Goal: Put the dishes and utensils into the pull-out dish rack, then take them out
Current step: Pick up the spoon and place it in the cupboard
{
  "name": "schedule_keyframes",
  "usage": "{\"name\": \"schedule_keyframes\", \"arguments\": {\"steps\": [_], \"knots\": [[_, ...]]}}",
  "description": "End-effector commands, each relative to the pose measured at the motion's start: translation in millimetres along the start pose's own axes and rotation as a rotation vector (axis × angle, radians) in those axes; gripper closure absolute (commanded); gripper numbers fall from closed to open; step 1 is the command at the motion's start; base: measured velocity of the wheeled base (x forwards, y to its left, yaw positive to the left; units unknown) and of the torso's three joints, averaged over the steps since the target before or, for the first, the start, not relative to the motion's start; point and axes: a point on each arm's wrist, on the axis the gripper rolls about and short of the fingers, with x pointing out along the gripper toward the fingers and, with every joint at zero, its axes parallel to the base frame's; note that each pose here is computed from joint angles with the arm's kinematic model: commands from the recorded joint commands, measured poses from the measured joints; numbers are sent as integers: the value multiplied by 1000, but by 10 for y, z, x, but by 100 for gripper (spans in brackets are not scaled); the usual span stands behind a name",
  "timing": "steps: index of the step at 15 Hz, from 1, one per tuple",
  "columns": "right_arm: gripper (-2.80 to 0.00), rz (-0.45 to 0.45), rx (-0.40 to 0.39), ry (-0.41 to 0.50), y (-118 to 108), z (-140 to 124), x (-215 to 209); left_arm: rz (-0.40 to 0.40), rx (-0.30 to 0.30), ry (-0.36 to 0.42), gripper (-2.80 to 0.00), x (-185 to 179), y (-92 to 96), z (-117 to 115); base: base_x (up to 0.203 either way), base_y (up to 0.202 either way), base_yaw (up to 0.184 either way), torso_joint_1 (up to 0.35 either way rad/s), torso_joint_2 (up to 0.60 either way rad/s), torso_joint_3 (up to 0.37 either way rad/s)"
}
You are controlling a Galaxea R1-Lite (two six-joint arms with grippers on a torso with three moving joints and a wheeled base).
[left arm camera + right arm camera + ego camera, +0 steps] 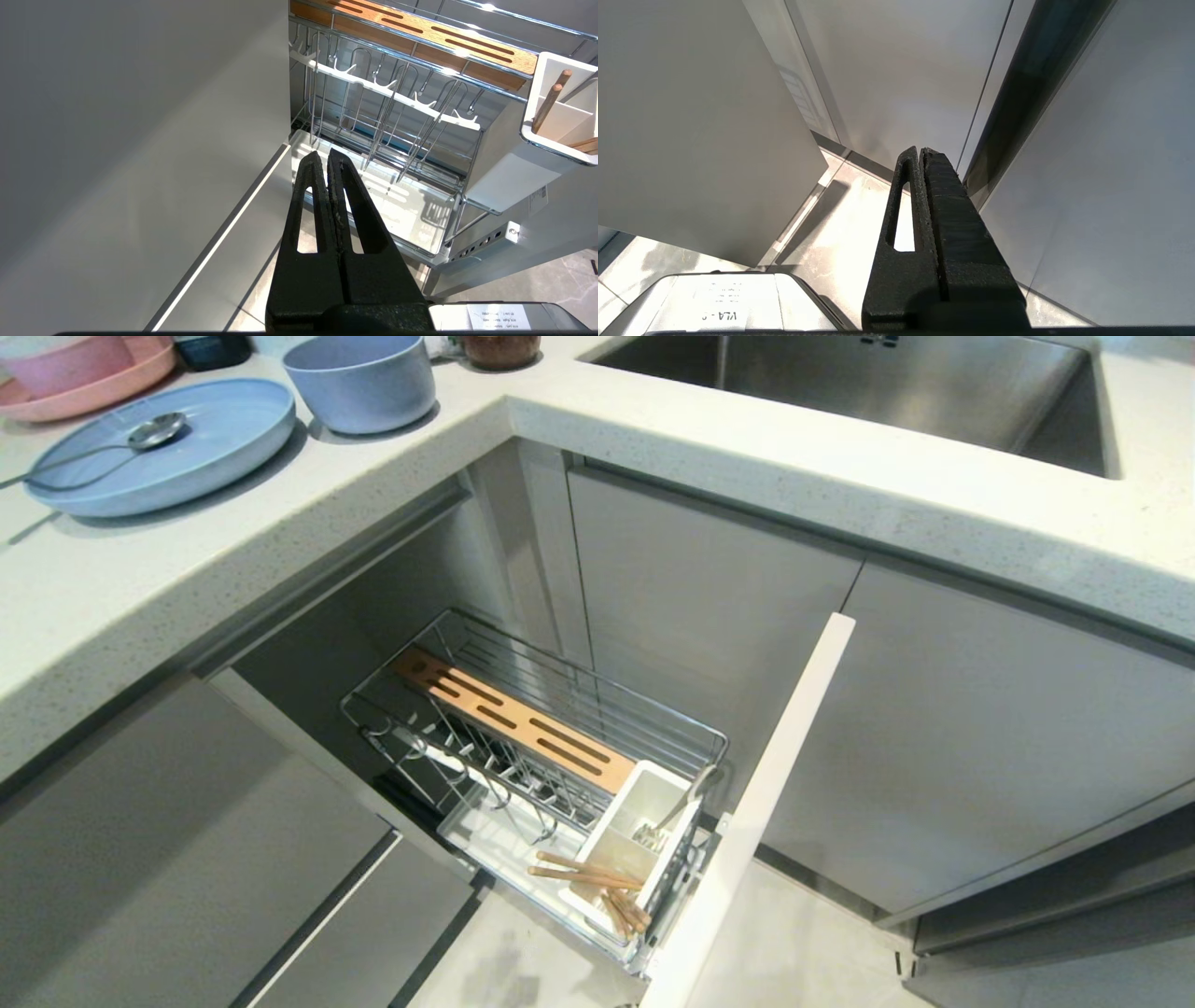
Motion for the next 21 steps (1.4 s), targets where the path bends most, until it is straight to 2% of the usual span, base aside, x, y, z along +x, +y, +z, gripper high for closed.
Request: {"name": "schedule_keyframes", "arguments": {"steps": [1,8,10,13,15,16,17,19,21], "knots": [[0,0,0,-2,0,-5,-1,1,-2,25,0,16,-1,-68,0,0,0,0,0,0],[0,0,0,-2,0,-5,-1,3,-5,19,0,17,-1,-62,0,0,0,0,0,0],[0,0,0,-3,0,-5,-2,8,-2,-43,0,-10,3,73,0,0,0,0,0,0],[0,0,0,-3,0,-5,-2,17,4,-211,0,-215,16,628,0,0,0,0,0,0],[0,0,0,-3,0,-5,-2,22,15,-260,0,-372,25,1023,0,0,0,0,0,0],[0,0,0,-3,0,-5,-2,28,21,-297,0,-479,30,1339,0,0,0,0,0,0],[0,0,0,-3,0,-5,-2,41,31,-313,0,-518,33,1628,0,0,0,0,0,0],[0,0,0,-2,0,-5,-1,92,72,-271,0,-335,38,2149,0,0,0,0,0,0],[0,0,0,-3,0,-5,-2,147,107,-264,0,-92,51,2635,0,0,0,0,0,0]]}}
